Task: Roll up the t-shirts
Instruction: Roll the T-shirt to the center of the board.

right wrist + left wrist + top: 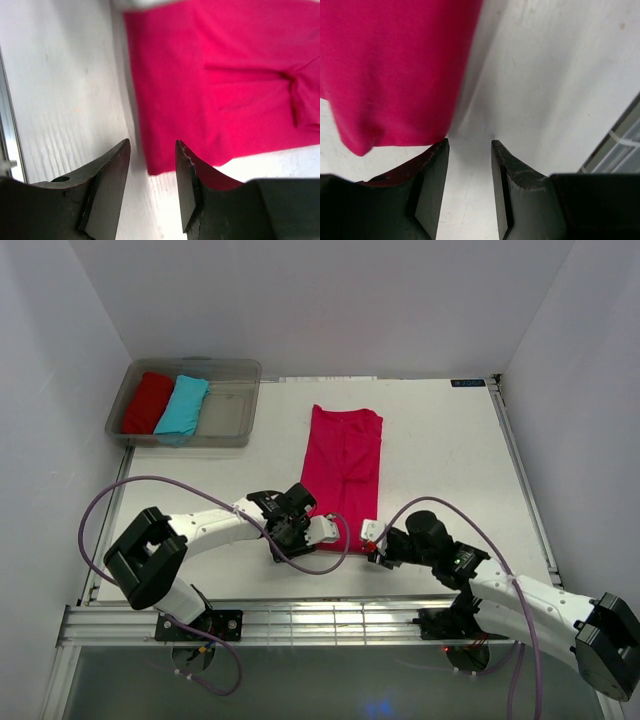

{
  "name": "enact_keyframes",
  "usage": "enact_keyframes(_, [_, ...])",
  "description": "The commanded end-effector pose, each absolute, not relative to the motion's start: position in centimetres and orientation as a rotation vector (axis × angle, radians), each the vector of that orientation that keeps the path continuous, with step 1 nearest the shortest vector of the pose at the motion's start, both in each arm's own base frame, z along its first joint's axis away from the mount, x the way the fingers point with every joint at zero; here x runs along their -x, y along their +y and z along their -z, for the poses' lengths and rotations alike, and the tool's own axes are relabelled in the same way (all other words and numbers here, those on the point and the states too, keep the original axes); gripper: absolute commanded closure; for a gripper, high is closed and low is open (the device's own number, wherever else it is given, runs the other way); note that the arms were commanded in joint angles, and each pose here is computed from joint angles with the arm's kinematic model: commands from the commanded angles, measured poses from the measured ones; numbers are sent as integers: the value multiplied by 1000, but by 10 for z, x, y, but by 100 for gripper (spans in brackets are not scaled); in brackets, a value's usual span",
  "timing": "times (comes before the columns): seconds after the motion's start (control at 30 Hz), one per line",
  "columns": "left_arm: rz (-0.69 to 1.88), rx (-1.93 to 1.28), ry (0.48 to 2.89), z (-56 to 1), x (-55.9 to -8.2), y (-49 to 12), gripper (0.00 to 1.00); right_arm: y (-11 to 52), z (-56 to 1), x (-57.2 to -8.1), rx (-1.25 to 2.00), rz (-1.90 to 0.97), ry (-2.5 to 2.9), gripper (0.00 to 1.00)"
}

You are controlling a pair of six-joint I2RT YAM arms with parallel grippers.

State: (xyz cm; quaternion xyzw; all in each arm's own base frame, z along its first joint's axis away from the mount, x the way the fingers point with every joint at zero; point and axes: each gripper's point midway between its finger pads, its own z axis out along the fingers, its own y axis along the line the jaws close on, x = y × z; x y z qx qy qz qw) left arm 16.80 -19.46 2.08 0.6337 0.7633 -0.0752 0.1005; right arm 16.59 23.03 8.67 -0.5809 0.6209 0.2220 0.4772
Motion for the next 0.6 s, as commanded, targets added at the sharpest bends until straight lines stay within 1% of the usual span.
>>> enact_keyframes(0.0, [204,-1738,2191,-29,-190,-212,50,219,-67,-169,1560,-392,1470,52])
enact_keyframes(0.13, [190,-1709,2195,-23,-191,-210,50,213,-46,-170,1606,-342,1528,52])
enact_keyframes(0.2, [195,-1702,2184,-23,-193,-212,51,210,-48,-181,1572,-283,1542,52])
enact_keyframes(0.33, [198,-1737,2175,-15,-190,-210,55,217,-52,-182,1544,-305,1506,52])
enact_keyframes(0.4, [141,-1732,2165,-11,-196,-205,65,218,-51,-182,1532,-306,1515,52])
enact_keyframes(0.57, [123,-1711,2148,-16,-204,-208,82,225,-43,-175,1568,-365,1521,53])
